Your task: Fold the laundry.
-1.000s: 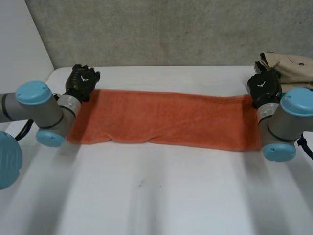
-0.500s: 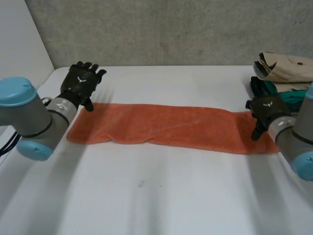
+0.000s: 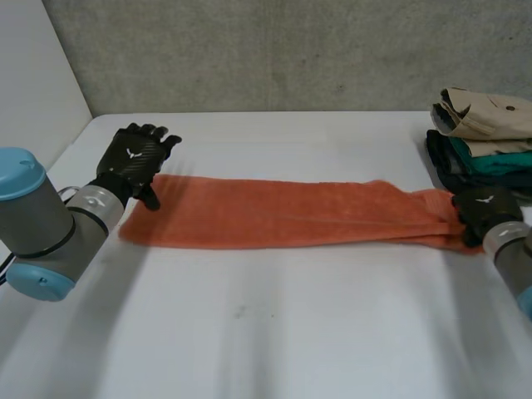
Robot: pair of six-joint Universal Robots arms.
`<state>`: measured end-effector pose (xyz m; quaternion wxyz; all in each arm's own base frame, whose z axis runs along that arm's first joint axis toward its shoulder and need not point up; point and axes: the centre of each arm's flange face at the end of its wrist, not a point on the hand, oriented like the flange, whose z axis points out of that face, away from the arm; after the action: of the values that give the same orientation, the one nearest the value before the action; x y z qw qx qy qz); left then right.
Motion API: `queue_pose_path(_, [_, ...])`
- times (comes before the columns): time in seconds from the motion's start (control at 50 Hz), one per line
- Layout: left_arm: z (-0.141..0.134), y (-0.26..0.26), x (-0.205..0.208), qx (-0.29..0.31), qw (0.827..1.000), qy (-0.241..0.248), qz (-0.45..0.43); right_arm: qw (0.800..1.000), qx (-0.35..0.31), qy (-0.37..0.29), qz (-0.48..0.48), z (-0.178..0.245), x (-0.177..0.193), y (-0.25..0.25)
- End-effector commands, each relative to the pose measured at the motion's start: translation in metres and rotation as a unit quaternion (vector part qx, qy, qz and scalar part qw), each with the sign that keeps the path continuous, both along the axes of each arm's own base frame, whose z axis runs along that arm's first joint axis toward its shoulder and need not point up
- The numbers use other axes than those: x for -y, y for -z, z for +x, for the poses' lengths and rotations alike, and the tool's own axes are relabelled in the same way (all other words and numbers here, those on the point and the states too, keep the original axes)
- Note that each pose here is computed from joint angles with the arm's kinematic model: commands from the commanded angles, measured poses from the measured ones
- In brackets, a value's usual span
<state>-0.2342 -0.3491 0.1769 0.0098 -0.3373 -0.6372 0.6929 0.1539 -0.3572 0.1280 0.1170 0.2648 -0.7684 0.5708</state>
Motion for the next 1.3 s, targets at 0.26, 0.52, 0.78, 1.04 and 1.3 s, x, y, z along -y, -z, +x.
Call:
queue_pose_path(0.26, [0.019,-0.027,-0.017,-0.024,0.999,-0.020,-0.010,0.964,-0.247,0.025,-0.100,-0.060,0.034,-0.050])
queue_pose_path(0.52, [0.026,-0.037,-0.025,-0.060,0.998,-0.027,-0.001,0.878,-0.140,-0.332,-0.316,0.177,-0.059,-0.074])
queue_pose_path(0.78, [0.020,-0.024,-0.034,-0.057,0.998,-0.018,0.021,0.800,-0.099,-0.543,-0.238,0.271,-0.150,0.028])
queue_pose_path(1.04, [-0.026,-0.041,-0.055,-0.067,0.996,0.053,-0.006,0.923,0.042,-0.348,-0.160,0.215,-0.131,-0.054])
queue_pose_path(1.3, [-0.100,0.012,-0.080,-0.053,0.987,0.144,0.047,0.977,0.054,-0.206,0.002,0.131,-0.103,-0.010])
